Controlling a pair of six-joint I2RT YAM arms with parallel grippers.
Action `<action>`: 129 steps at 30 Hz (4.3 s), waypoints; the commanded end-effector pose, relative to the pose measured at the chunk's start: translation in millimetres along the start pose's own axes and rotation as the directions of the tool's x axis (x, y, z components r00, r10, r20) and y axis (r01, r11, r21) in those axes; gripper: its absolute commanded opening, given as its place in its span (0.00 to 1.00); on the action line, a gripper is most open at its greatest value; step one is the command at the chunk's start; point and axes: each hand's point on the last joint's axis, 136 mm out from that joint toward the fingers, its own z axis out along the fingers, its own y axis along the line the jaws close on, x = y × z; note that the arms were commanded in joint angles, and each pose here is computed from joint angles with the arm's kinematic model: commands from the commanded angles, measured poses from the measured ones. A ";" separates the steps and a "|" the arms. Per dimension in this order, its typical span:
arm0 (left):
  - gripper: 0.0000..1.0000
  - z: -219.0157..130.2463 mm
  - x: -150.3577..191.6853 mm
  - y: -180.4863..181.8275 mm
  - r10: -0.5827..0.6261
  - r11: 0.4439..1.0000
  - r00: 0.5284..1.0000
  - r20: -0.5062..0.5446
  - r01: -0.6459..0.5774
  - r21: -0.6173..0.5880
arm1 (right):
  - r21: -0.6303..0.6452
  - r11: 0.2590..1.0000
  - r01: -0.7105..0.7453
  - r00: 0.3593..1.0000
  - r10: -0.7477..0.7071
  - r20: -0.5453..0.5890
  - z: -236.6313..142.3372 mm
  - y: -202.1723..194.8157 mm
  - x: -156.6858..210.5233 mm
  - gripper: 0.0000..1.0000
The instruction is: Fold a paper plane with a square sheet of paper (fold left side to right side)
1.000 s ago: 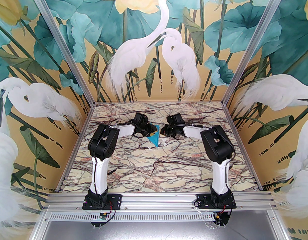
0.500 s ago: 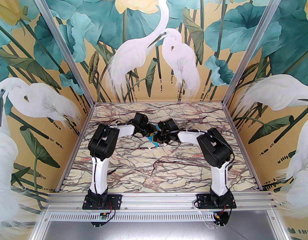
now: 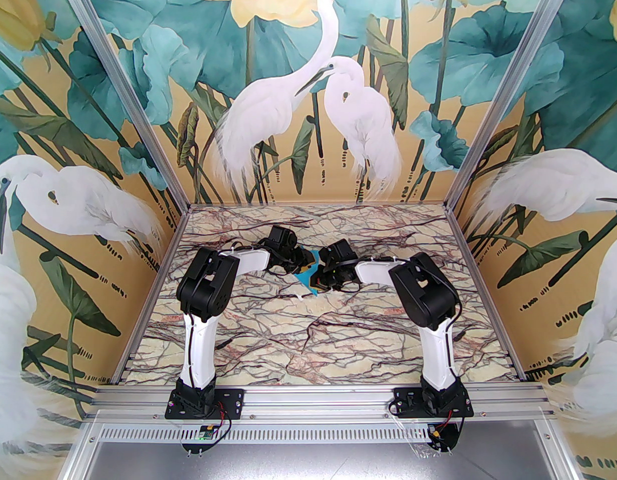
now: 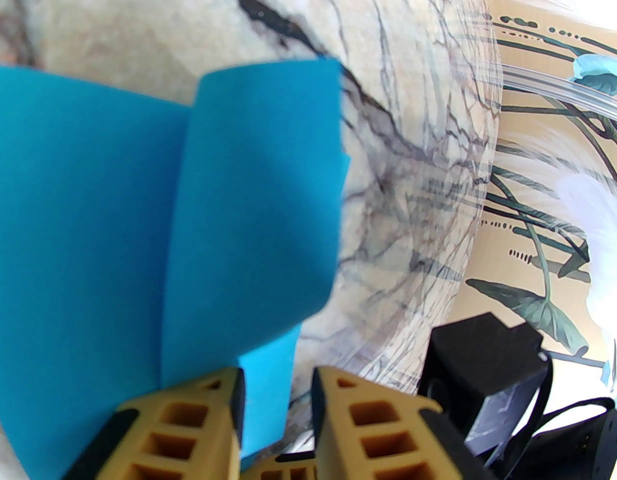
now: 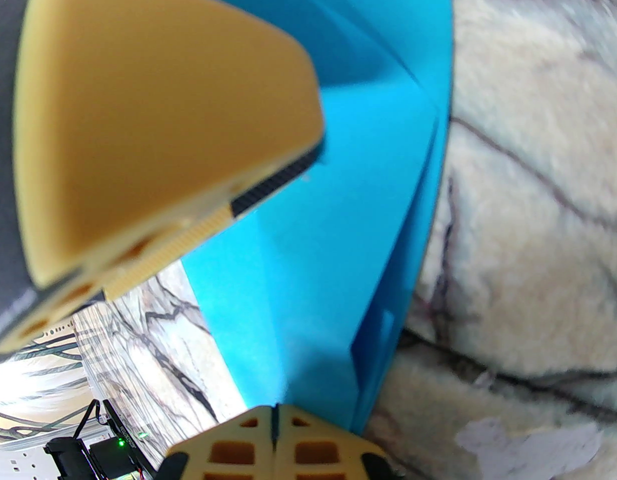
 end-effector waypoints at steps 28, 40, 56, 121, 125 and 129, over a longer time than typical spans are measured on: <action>0.28 13.6 12.9 41.5 -0.065 0.992 0.998 -0.023 0.062 -0.112 | -0.009 0.993 -0.118 0.989 0.117 -0.089 -14.6 -20.9 81.6 0.00; 0.28 10.5 13.9 35.1 -0.055 0.994 0.998 -0.025 0.053 -0.093 | -0.075 0.993 -0.087 0.996 0.087 -0.002 -45.3 1.1 56.1 0.00; 0.30 9.8 15.3 27.1 -0.048 0.996 0.998 -0.028 0.045 -0.080 | -0.044 0.989 -0.138 0.988 0.140 0.059 -14.2 -4.3 -3.7 0.00; 0.33 9.7 -103.5 54.2 0.024 0.993 0.996 0.090 -0.013 -0.117 | 0.199 0.945 -0.260 0.954 0.282 -0.096 0.1 -71.1 63.4 0.00; 0.33 -7.1 -116.4 35.6 0.045 0.995 0.992 0.119 -0.034 -0.092 | 0.157 0.966 -0.207 0.974 0.219 -0.062 -7.6 -48.9 43.3 0.00; 0.37 -38.1 -118.8 -0.9 0.069 0.997 0.986 0.150 -0.064 -0.041 | 0.124 0.985 -0.124 0.992 0.127 -0.016 -20.3 -19.9 16.0 0.02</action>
